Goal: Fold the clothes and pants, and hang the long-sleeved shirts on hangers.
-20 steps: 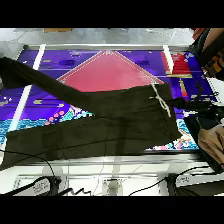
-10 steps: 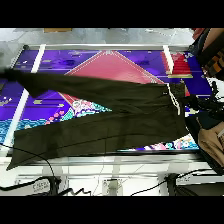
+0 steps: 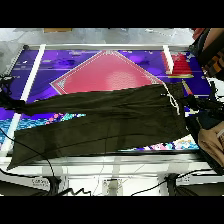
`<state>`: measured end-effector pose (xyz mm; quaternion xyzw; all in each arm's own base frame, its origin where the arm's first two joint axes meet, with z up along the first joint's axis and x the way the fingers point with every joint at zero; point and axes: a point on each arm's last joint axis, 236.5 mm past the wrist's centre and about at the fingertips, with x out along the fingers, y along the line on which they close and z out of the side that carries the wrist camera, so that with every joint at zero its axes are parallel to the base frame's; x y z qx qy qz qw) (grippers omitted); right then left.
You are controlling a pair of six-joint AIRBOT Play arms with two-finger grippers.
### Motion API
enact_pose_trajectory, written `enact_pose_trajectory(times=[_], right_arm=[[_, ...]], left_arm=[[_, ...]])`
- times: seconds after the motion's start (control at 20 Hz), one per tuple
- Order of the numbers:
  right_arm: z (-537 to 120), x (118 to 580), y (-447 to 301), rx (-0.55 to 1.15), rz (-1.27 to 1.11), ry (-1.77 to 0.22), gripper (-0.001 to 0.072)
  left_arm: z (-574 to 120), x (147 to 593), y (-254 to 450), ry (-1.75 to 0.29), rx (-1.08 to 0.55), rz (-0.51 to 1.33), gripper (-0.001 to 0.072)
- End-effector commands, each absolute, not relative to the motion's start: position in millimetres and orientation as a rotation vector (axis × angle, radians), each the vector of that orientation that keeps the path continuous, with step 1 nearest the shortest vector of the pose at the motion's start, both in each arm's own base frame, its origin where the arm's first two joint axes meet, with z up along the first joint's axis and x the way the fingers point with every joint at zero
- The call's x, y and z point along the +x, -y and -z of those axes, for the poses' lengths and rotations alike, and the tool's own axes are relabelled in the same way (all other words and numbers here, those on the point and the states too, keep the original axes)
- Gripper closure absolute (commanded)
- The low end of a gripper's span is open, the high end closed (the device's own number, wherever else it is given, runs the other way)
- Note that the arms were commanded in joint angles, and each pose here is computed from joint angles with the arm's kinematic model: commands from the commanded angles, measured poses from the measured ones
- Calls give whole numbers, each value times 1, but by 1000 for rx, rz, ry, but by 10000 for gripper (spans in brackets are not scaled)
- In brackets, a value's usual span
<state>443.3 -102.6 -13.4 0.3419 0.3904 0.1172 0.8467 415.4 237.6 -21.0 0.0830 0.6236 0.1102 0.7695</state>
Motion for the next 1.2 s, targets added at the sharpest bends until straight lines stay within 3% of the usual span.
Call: enact_pose_trajectory(times=[0.0,0.1,0.3,0.75,0.8,0.85,0.9,0.95,1.05,1.1,1.15], right_arm=[[15,443,104,710,-240,-829,683],[20,439,105,688,-238,-849,683],[30,431,108,639,-232,-896,683],[32,429,108,628,-230,-906,683],[32,430,109,627,-229,-905,683],[32,430,109,626,-226,-904,683],[32,431,110,626,-222,-901,682],[32,432,112,625,-215,-896,634],[32,432,112,633,-209,-895,163],[30,432,111,639,-214,-894,114],[28,432,111,655,-203,-894,114]], left_arm=[[28,427,-239,-1333,216,-239,691],[40,410,-237,-1423,234,-206,691],[53,345,-251,-1762,445,-56,691],[74,336,-253,-1829,393,-106,666],[77,336,-253,-1834,390,-105,533],[78,336,-253,-1837,389,-103,329],[79,336,-253,-1837,382,-113,191],[79,336,-254,-1829,359,-145,183],[78,336,-256,-1817,297,-245,165],[76,336,-257,-1807,271,-293,165],[72,336,-258,-1789,239,-350,165]])
